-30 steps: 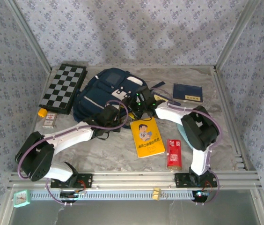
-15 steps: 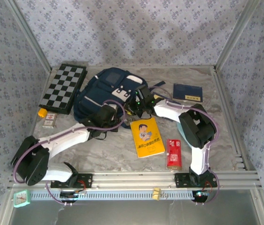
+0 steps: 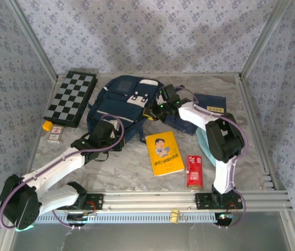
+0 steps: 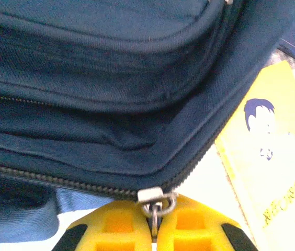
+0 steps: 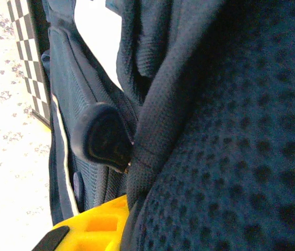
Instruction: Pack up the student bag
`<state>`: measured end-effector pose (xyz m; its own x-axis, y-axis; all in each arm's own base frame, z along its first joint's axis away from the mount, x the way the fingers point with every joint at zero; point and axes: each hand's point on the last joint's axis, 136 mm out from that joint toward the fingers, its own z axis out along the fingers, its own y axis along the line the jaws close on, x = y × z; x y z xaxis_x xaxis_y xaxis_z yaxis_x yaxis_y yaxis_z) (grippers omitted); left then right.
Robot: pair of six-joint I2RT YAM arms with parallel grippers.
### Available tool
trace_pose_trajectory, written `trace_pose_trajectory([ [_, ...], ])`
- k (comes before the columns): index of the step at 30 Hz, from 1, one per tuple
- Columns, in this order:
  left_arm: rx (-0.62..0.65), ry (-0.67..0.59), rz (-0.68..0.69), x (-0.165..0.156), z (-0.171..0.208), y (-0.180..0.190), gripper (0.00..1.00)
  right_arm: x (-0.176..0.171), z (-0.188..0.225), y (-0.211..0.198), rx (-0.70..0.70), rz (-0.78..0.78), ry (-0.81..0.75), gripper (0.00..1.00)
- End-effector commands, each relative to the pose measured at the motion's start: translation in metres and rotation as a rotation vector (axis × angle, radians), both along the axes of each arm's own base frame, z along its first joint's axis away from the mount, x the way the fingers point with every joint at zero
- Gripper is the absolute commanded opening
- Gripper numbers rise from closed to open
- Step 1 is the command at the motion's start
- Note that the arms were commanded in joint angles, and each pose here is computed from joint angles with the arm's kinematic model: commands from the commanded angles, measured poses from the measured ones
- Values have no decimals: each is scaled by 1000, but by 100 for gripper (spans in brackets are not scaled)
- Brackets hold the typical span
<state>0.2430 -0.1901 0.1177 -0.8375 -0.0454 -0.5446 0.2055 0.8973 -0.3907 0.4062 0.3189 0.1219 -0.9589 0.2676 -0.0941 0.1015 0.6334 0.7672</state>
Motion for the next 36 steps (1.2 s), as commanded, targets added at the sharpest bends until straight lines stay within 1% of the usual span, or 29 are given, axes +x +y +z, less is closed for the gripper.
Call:
trace_pose_trajectory([
  [1,-62,106,-83,-19,5,-18,0,61,10,-33,-54,-77,-129,0],
  [2,-77,95,-106,-18,11,-27,0,64,10,-33,-66,-68,-127,0],
  [3,-76,86,-111,-15,14,-31,0,65,9,-34,-77,-60,-121,3],
  [5,-53,61,-87,-6,17,-32,0,61,12,-34,-85,-39,-116,13],
  [6,-44,55,-79,-2,17,-31,0,57,15,-35,-89,-34,-116,21],
  [7,-38,49,-76,2,17,-32,0,49,16,-36,-95,-25,-113,33],
  [8,-32,45,-72,6,17,-32,0,40,20,-36,-97,-9,-115,43],
  [11,-30,33,-74,15,16,-37,0,10,21,-40,-104,20,-88,58],
  [15,-30,24,-121,21,19,-47,0,-30,18,-34,-94,13,-48,69],
  [19,-50,17,-136,25,20,-54,0,-52,13,-9,-33,-33,-8,76],
  [20,-52,16,-141,25,21,-55,0,-54,11,0,-16,-47,-5,76],
  [21,-54,12,-150,25,22,-57,0,-59,-2,4,-16,-63,18,77],
  [24,-61,-1,-161,26,25,-59,0,-58,-17,24,-10,-72,36,77],
  [25,-60,-2,-164,26,25,-59,0,-52,-10,33,5,-69,20,76],
  [28,-60,-6,-182,25,28,-60,0,-44,-17,45,-19,-82,-5,69],
  [31,-50,-4,-183,23,27,-59,0,-38,-26,37,-100,-114,-56,57],
  [34,-35,4,-181,20,25,-54,0,-39,-31,32,-136,-102,-70,38],
  [36,-2,10,-175,17,18,-47,0,-39,-31,25,-155,-88,-76,24],
])
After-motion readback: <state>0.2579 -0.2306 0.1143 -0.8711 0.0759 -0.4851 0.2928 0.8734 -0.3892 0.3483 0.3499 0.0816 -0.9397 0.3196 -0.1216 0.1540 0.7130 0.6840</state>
